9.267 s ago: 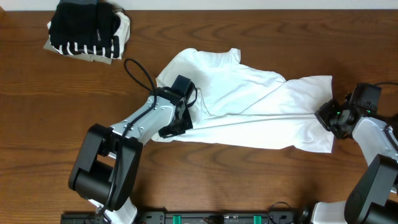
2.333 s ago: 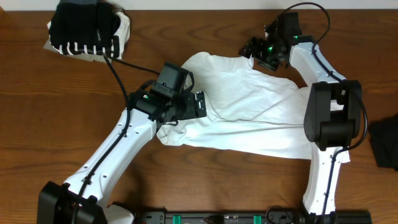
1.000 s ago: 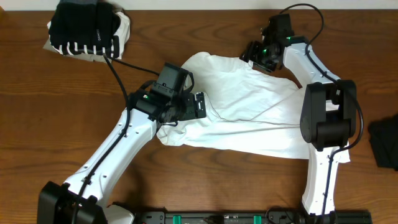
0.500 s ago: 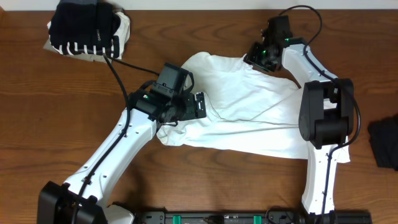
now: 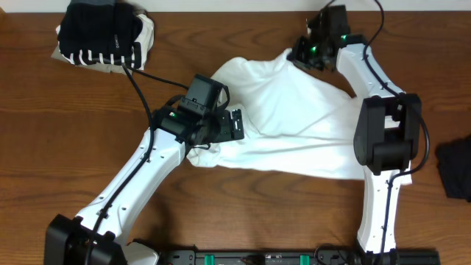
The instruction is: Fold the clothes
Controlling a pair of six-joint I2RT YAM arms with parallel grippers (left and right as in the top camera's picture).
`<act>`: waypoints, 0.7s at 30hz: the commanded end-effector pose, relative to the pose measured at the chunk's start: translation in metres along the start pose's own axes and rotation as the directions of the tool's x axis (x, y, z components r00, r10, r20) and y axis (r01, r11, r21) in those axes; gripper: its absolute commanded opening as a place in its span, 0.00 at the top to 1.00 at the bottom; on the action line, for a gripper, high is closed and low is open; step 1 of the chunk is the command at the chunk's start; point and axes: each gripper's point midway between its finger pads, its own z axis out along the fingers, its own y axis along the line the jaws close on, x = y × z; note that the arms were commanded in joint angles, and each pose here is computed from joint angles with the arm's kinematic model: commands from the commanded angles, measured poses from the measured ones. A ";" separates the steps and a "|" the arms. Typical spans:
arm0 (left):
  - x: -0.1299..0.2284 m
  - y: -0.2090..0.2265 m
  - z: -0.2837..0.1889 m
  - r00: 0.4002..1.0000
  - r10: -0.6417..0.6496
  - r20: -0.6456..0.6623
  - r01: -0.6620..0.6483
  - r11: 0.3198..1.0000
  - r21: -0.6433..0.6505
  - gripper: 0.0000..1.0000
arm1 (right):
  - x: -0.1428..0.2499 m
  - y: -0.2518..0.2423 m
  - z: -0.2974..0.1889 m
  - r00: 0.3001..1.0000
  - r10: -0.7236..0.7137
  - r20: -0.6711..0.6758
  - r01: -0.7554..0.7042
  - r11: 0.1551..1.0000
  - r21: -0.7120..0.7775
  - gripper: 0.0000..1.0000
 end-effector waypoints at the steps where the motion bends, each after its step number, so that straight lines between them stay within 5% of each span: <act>1: 0.005 0.004 0.004 1.000 0.015 -0.021 -0.015 1.000 -0.006 0.01 | -0.010 0.031 -0.012 0.984 -0.178 0.009 0.178 0.972 -0.154 0.99; 7: 0.005 0.004 0.004 1.000 0.015 -0.021 -0.015 1.000 -0.006 0.01 | 0.007 0.046 -0.016 0.942 -0.336 -0.023 0.322 0.917 -0.235 0.98; 21: 0.005 0.003 0.004 1.000 0.015 -0.020 -0.015 1.000 -0.006 0.01 | 0.094 0.025 -0.030 0.879 -0.314 -0.360 0.241 0.942 -0.233 0.98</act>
